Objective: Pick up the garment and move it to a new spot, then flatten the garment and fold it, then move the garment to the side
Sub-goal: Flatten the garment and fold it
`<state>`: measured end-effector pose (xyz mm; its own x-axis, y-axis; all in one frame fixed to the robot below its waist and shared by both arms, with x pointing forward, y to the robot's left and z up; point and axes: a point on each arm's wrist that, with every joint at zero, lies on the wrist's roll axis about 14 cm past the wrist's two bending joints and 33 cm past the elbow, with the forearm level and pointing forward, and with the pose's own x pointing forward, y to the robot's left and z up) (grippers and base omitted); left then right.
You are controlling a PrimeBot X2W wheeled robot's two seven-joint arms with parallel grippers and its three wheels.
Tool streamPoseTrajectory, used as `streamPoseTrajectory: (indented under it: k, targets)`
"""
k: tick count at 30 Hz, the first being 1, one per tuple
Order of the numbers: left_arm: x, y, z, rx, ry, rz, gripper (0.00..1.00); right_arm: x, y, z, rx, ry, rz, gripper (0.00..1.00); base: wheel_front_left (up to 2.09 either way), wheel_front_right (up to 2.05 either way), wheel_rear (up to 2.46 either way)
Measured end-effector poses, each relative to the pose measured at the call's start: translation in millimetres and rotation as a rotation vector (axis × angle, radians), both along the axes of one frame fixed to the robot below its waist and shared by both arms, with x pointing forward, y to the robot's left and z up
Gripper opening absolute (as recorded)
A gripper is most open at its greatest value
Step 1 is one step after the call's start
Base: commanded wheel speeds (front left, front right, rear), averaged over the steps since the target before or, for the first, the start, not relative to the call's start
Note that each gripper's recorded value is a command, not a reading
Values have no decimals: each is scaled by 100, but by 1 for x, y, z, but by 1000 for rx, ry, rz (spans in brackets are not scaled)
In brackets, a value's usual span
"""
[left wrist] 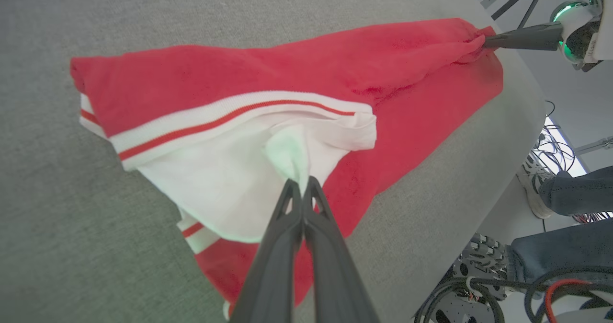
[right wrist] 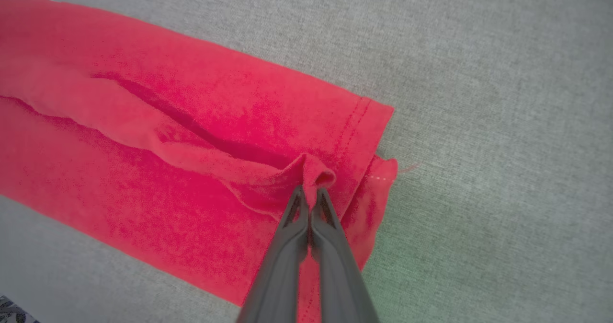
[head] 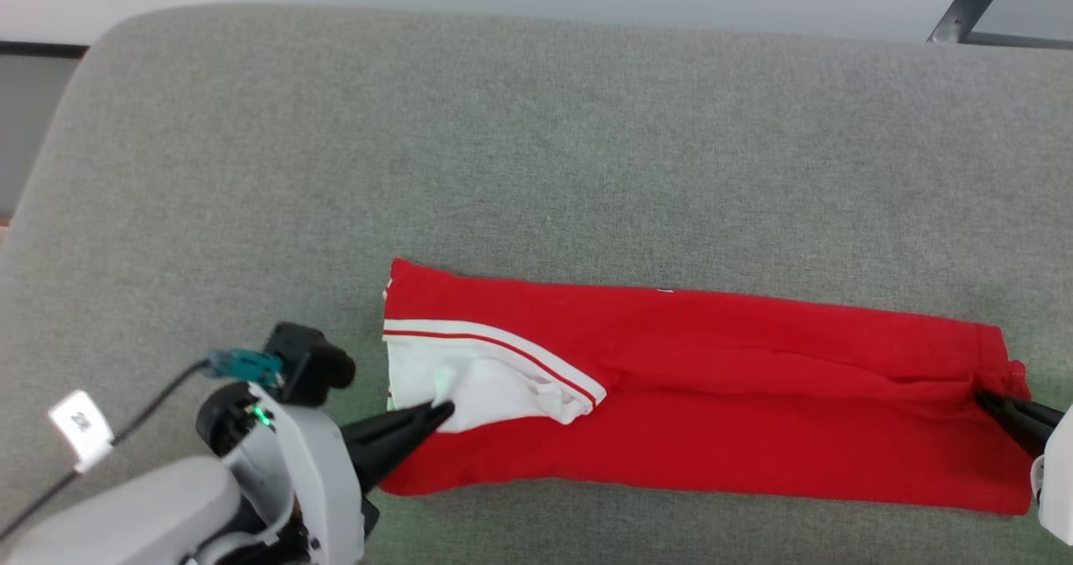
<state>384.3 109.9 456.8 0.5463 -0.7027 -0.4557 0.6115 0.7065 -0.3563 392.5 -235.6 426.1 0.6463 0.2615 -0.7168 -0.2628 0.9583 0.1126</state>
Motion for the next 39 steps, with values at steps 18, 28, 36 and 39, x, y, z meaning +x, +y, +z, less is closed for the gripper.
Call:
streamPoseTrajectory:
  k: [18,28,36,39]
  targets:
    - [10,0,-25,-4,-61,113,100,3,1,-6,9,-29,-47,100,0,0,0]
    - [33,27,19,-61,-256,370,100,-4,-19,10,-51,85,-36,100,0,0,0]
    - [32,59,40,-67,-398,590,100,-3,-28,5,-52,225,-56,100,0,0,0]
    - [26,76,40,-61,-421,656,100,2,-28,3,-52,250,-59,100,0,0,0]
